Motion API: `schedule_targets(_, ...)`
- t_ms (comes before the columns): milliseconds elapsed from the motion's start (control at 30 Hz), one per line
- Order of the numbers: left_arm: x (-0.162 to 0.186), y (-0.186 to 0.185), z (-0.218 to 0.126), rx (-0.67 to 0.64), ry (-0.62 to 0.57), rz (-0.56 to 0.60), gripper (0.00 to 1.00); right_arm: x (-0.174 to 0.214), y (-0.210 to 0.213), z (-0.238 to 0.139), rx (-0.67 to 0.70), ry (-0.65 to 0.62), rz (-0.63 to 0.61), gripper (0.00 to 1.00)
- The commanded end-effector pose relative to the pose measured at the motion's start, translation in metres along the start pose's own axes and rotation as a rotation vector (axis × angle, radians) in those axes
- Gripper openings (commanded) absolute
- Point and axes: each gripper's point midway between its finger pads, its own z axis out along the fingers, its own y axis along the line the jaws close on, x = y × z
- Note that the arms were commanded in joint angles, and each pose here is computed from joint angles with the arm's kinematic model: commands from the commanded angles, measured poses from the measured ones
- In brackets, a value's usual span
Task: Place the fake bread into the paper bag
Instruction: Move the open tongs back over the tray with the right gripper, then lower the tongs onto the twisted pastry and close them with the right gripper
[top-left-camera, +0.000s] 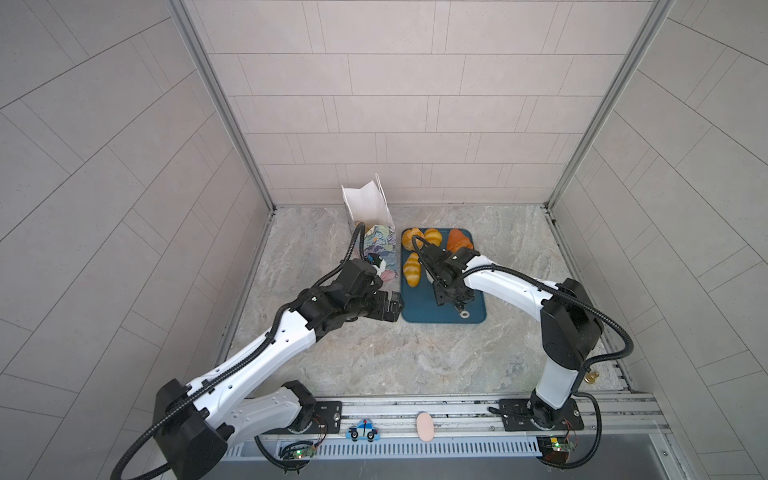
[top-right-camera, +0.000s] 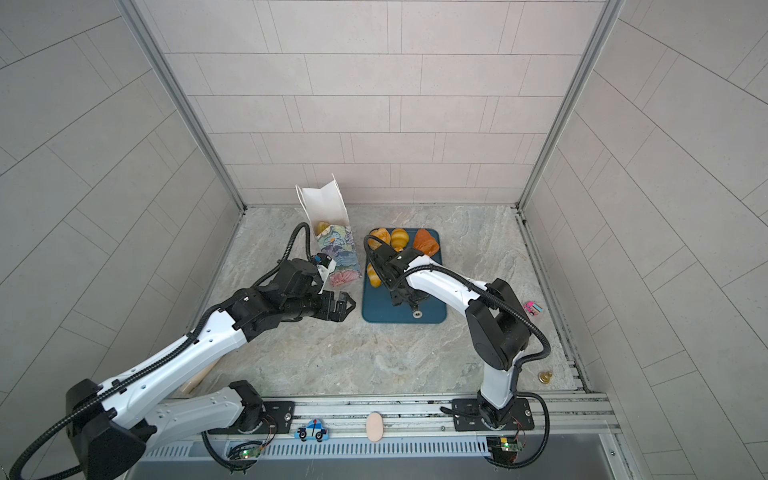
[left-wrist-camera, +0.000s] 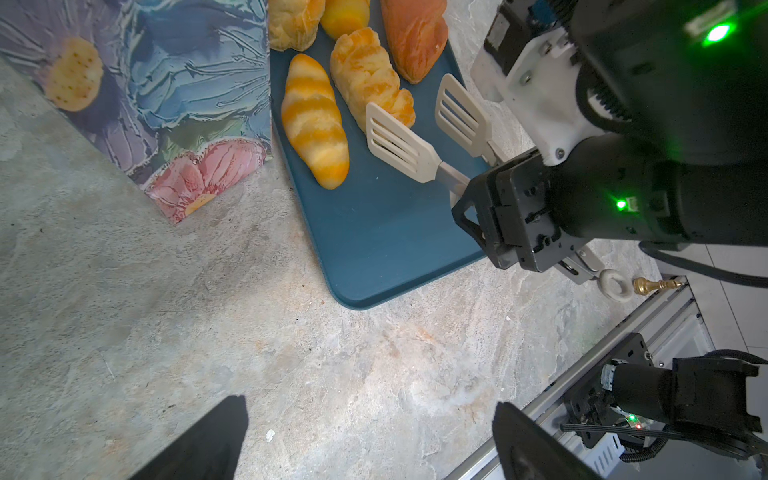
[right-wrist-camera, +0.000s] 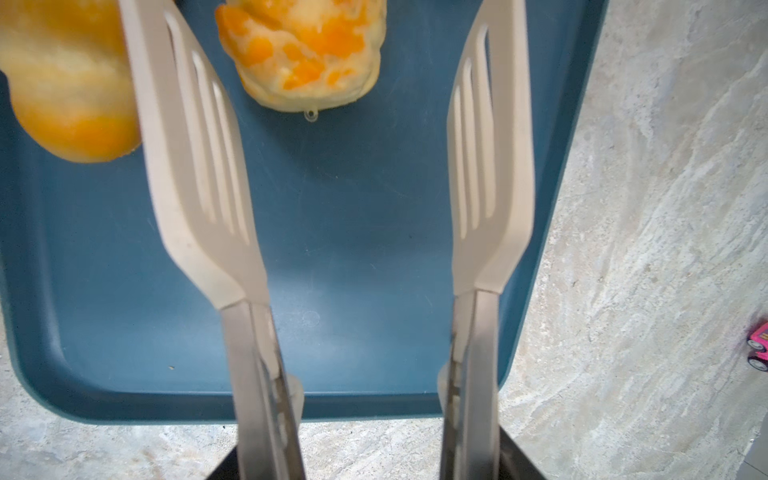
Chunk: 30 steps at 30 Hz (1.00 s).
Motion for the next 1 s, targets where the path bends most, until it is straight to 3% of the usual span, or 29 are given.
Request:
schedule_targets(0,-0.014,-0.005,-0.004,0.0,-0.037,0.021,1.0,-0.009,0.0,0.002,0.009,-0.009,0.004,0.66)
schedule_targets(967,-0.021,-0.005,-0.004,-0.019,-0.037,0.036,1.0,-0.039,0.005,0.021,-0.009,0.028,-0.02,0.64)
